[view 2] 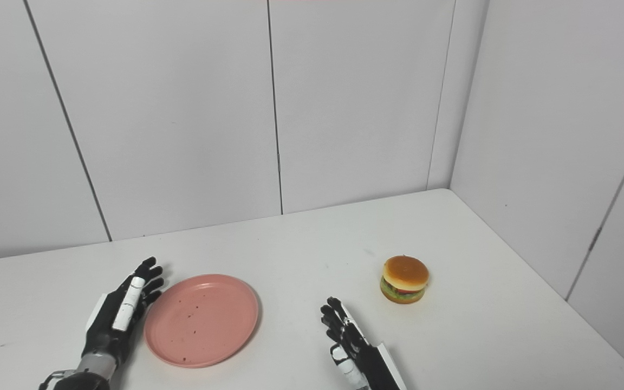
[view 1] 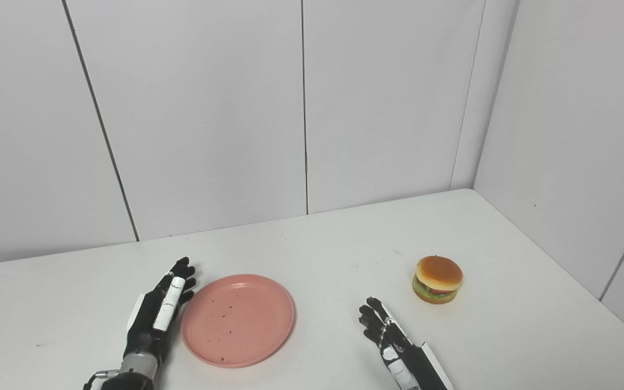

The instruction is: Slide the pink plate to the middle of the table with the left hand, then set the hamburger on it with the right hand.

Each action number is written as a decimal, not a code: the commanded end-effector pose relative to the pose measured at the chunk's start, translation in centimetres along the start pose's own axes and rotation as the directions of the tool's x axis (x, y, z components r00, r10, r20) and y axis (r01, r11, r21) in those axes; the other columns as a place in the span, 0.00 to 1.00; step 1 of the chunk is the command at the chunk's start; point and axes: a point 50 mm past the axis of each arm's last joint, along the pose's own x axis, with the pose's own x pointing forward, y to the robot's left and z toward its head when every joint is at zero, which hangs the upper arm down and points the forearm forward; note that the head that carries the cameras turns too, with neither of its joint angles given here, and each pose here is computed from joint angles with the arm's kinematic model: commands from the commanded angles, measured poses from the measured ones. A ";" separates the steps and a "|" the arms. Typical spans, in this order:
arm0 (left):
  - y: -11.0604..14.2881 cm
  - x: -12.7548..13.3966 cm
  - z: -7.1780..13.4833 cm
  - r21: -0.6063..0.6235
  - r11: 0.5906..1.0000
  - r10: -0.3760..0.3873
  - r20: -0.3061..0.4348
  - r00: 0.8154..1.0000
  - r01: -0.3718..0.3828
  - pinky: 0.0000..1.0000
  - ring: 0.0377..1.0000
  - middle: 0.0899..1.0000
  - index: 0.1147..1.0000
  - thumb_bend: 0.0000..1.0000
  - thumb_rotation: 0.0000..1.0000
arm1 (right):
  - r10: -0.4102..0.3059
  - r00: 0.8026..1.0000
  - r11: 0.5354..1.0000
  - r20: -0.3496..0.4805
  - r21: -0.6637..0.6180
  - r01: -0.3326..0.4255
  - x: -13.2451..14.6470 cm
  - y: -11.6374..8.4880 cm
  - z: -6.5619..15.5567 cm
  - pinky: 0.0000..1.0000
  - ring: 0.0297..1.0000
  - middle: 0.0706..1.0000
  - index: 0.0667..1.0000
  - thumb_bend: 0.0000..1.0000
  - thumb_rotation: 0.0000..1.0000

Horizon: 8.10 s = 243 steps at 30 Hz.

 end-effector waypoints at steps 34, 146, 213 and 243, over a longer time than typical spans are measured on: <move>0.3 1.7 1.8 0.007 1.000 -0.015 0.048 0.999 0.015 0.92 0.88 0.88 0.86 0.87 0.87 | -0.091 0.913 0.666 0.399 -0.657 0.353 5.2 -3.4 12.5 0.68 0.77 0.80 0.80 0.71 0.71; 0.7 1.0 1.9 0.039 0.998 -0.051 0.028 0.998 0.050 0.90 0.88 0.88 0.87 0.87 0.87 | -0.278 0.951 0.180 -0.134 -0.980 -0.085 13.4 -17.0 10.0 0.82 0.84 0.83 0.80 0.88 0.82; -4.3 1.0 2.4 0.005 0.999 -0.044 0.002 0.999 0.044 0.95 0.91 0.90 0.87 0.87 0.87 | 0.060 0.980 0.391 0.188 -0.908 0.151 19.4 -7.8 13.6 0.29 0.34 0.41 0.47 0.52 0.00; -7.8 1.3 2.5 -0.003 1.000 -0.024 0.020 1.000 0.024 0.96 0.90 0.90 0.86 0.86 0.84 | 0.275 0.953 0.449 0.130 -0.894 -0.008 23.8 -0.3 10.9 0.32 0.36 0.43 0.45 0.52 0.01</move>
